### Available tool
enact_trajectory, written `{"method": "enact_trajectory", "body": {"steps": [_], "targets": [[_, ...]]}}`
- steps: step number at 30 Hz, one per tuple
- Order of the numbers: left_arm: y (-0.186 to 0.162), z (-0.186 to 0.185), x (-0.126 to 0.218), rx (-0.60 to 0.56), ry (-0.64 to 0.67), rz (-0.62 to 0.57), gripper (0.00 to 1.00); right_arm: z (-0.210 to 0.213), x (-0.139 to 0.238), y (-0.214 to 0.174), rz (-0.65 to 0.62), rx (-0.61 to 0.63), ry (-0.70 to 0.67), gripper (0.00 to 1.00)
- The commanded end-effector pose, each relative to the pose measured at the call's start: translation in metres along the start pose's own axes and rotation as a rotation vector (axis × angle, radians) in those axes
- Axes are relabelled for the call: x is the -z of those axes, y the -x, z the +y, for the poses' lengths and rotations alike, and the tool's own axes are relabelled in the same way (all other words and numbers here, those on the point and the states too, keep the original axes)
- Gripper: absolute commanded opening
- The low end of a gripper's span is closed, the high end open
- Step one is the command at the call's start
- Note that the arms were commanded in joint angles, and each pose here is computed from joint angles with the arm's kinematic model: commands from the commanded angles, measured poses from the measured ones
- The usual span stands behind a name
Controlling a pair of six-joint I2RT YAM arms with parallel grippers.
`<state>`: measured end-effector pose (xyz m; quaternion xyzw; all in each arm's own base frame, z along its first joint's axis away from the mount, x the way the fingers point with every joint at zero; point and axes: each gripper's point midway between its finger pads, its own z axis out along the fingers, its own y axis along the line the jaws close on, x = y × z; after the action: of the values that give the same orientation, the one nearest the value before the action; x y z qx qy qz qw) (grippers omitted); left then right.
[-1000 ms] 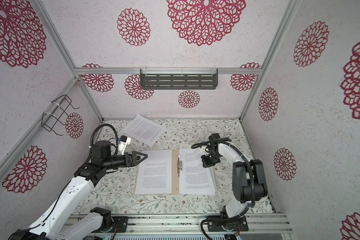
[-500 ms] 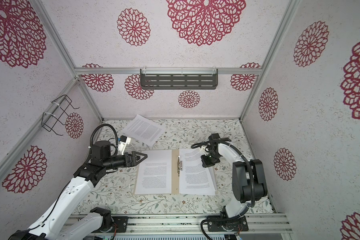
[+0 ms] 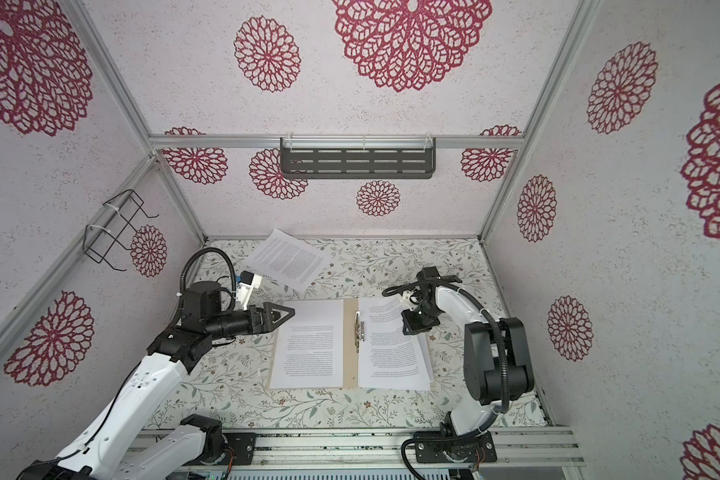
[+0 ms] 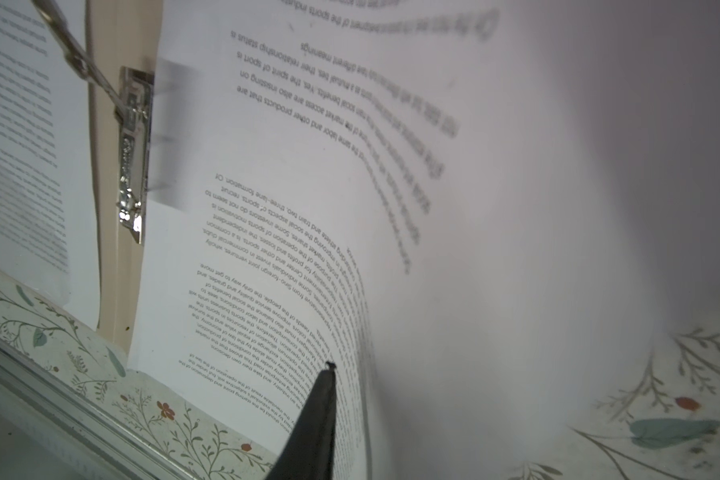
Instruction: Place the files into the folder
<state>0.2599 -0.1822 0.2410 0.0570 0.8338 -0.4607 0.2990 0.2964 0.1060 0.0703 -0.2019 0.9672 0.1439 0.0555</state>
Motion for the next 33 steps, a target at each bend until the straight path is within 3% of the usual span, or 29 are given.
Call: {"method": "enact_trajectory", "body": {"steps": [1, 6, 7, 8, 9, 26, 30, 33], "targets": [[0.002, -0.005, 0.003, -0.036, -0.002, -0.009, 0.97, 0.001, -0.002, -0.003, 0.019, -0.017, 0.0, 0.25], [0.002, -0.005, 0.004, -0.038, -0.003, -0.012, 0.97, -0.002, -0.003, -0.001, 0.017, -0.038, -0.015, 0.35], [0.002, -0.006, 0.004, -0.04, -0.004, -0.012, 0.97, -0.003, -0.003, -0.001, 0.016, -0.042, -0.02, 0.45], [0.002, -0.006, 0.004, -0.039, -0.003, -0.012, 0.97, -0.004, -0.002, -0.001, 0.017, -0.047, -0.028, 0.81], [0.002, -0.006, 0.004, -0.038, -0.003, -0.012, 0.97, -0.005, -0.003, -0.001, 0.019, -0.051, -0.031, 0.99], [0.004, 0.0, 0.004, -0.043, 0.029, -0.023, 0.97, -0.038, 0.038, 0.014, -0.125, -0.13, -0.286, 0.99], [0.005, 0.005, 0.005, -0.048, 0.063, -0.03, 0.97, -0.046, 0.085, 0.032, -0.34, -0.181, -0.394, 0.99], [0.007, 0.011, 0.007, -0.053, 0.103, -0.046, 0.97, -0.051, 0.119, 0.039, -0.538, -0.33, -0.406, 0.99]]}}
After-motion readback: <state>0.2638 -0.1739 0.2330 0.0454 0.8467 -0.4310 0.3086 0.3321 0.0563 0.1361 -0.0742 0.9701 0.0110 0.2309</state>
